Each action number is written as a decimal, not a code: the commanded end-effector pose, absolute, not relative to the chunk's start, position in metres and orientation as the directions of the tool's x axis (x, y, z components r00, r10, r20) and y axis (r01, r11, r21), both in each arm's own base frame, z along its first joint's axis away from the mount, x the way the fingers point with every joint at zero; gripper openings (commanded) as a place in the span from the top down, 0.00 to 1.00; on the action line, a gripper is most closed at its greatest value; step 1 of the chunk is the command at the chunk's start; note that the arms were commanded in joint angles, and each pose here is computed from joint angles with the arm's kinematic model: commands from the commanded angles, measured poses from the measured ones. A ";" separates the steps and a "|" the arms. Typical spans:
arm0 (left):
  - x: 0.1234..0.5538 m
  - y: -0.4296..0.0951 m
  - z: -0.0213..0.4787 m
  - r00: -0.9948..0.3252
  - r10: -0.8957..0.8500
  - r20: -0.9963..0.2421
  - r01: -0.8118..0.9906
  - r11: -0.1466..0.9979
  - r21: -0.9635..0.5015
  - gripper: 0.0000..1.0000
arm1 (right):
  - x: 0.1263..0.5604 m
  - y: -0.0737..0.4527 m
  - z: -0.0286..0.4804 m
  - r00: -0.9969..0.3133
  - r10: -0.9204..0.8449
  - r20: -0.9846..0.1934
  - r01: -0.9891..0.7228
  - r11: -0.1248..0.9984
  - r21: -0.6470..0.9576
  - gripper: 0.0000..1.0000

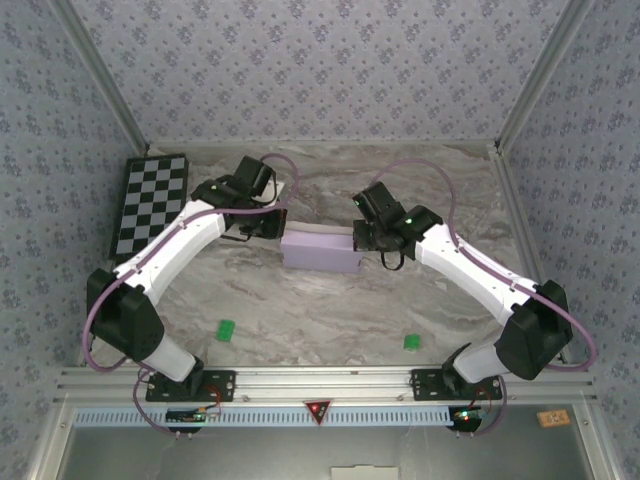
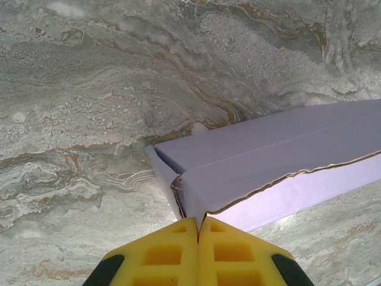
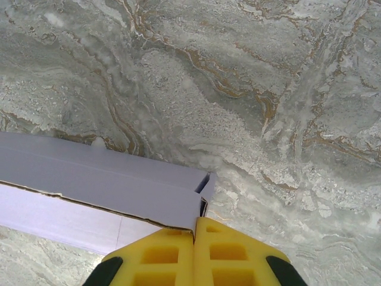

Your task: Fold the paper box

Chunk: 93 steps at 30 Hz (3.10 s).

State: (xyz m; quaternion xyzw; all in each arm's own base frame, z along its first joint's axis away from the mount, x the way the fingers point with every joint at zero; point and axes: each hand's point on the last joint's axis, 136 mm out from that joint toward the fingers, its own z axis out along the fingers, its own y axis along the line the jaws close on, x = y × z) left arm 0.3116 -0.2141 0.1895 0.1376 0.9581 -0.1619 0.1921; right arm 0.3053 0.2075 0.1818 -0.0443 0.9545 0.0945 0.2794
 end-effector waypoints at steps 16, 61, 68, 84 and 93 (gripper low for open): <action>0.304 -0.215 0.163 -0.894 0.195 -0.403 0.299 0.931 -0.212 0.93 | 0.307 0.219 0.180 -0.856 -0.005 -0.516 -0.118 0.975 0.186 1.00; 0.278 -0.204 0.143 -0.923 0.152 -0.354 0.247 0.938 -0.242 0.91 | 0.296 0.203 0.166 -0.822 0.042 -0.568 0.011 0.998 0.058 0.99; 0.275 -0.196 0.137 -0.929 0.143 -0.340 0.225 0.951 -0.213 0.91 | 0.291 0.186 0.164 -0.812 0.017 -0.583 0.018 1.000 0.004 0.99; 0.274 -0.198 0.144 -0.931 0.096 -0.353 0.195 0.947 -0.255 0.90 | 0.286 0.195 0.138 -0.786 0.072 -0.615 0.068 0.997 0.030 0.99; 0.278 -0.189 0.185 -0.893 0.038 -0.449 0.184 0.941 -0.285 0.78 | 0.281 0.189 0.132 -0.763 0.056 -0.644 0.076 0.997 -0.004 0.99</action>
